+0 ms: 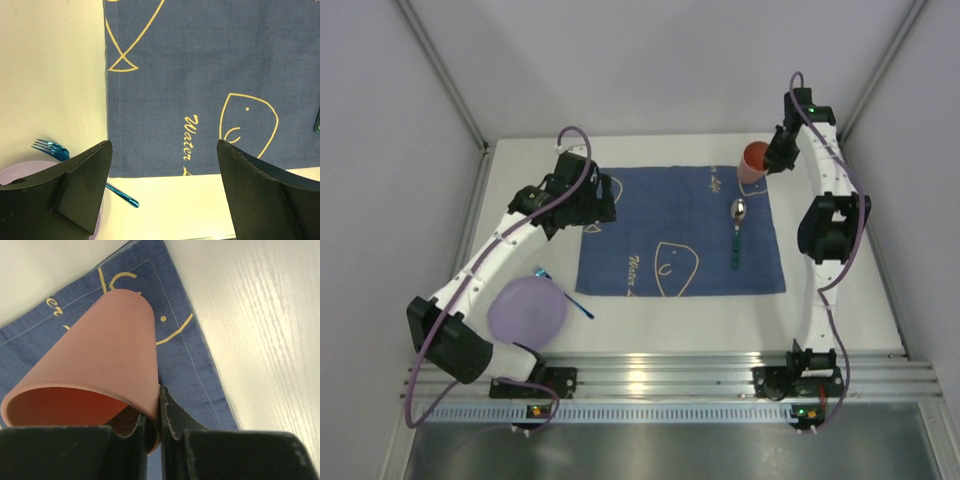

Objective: Set the dinner table for one person

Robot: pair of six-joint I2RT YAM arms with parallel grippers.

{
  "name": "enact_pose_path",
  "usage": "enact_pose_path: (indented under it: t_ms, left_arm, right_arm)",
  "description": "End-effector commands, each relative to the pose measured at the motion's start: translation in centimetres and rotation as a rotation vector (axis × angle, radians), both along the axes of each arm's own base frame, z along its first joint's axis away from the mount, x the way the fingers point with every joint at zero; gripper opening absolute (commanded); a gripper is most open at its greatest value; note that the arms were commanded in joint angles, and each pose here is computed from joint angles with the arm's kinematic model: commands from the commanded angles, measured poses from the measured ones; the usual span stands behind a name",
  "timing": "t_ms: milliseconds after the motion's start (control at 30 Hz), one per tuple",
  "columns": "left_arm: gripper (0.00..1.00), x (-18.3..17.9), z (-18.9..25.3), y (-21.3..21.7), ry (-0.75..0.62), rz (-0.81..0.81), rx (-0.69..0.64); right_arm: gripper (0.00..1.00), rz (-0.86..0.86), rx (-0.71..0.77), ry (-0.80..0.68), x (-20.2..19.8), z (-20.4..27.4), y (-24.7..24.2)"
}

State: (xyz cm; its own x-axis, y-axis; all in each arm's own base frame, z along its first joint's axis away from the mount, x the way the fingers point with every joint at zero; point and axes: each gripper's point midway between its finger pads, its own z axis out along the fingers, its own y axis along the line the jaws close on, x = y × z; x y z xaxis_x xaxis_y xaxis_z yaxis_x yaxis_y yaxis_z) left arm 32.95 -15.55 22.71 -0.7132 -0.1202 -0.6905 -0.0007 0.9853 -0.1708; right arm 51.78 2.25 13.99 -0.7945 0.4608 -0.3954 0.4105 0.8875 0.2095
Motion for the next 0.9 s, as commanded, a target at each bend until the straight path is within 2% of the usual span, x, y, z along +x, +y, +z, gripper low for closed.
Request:
enact_pose_path:
  t_ms: [0, 233, 333, 433, 467, 567, 667, 833, 867]
  left_arm:
    - [0.91, -0.7, 0.3, 1.0, 0.012, 0.028, -0.005]
    - [0.91, -1.7, -1.4, 3.0, 0.075, 0.098, -0.017]
    - [0.91, -2.2, -2.7, 4.6, 0.121, 0.153, -0.026]
    - [0.9, -2.6, -3.9, 6.3, 0.159, 0.208, -0.028]
    - [0.9, -2.7, -4.2, 6.9, 0.172, 0.226, -0.023]
    - [0.9, -3.1, -5.7, 9.1, 0.238, 0.308, 0.017]
    - [0.89, -3.5, -6.7, 10.8, 0.3, 0.376, 0.034]
    - [0.89, -3.7, -8.1, 12.6, 0.348, 0.446, 0.017]
    - [0.89, -3.6, -8.3, 12.8, 0.349, 0.456, 0.013]
  right_arm:
    - [0.0, 0.015, 0.038, -0.038, 1.2, 0.7, 1.7]
    - [0.01, -0.009, 0.029, 0.037, 0.6, -2.2, 1.5]
    - [0.28, -0.012, 0.029, 0.052, 0.6, -3.0, 1.5]
    - [0.41, -0.007, 0.044, 0.047, 0.9, -3.1, 1.8]
    - [0.51, -0.004, 0.057, 0.04, 1.0, -2.8, 2.0]
    - [0.68, 0.016, 0.094, -0.008, 1.7, -1.5, 2.8]
    - [0.8, 0.028, 0.125, -0.078, 2.4, 1.0, 3.3]
    - [0.91, 0.053, 0.148, -0.22, 2.3, 7.3, 3.6]
    - [0.96, 0.059, 0.145, -0.243, 2.2, 8.3, 3.6]
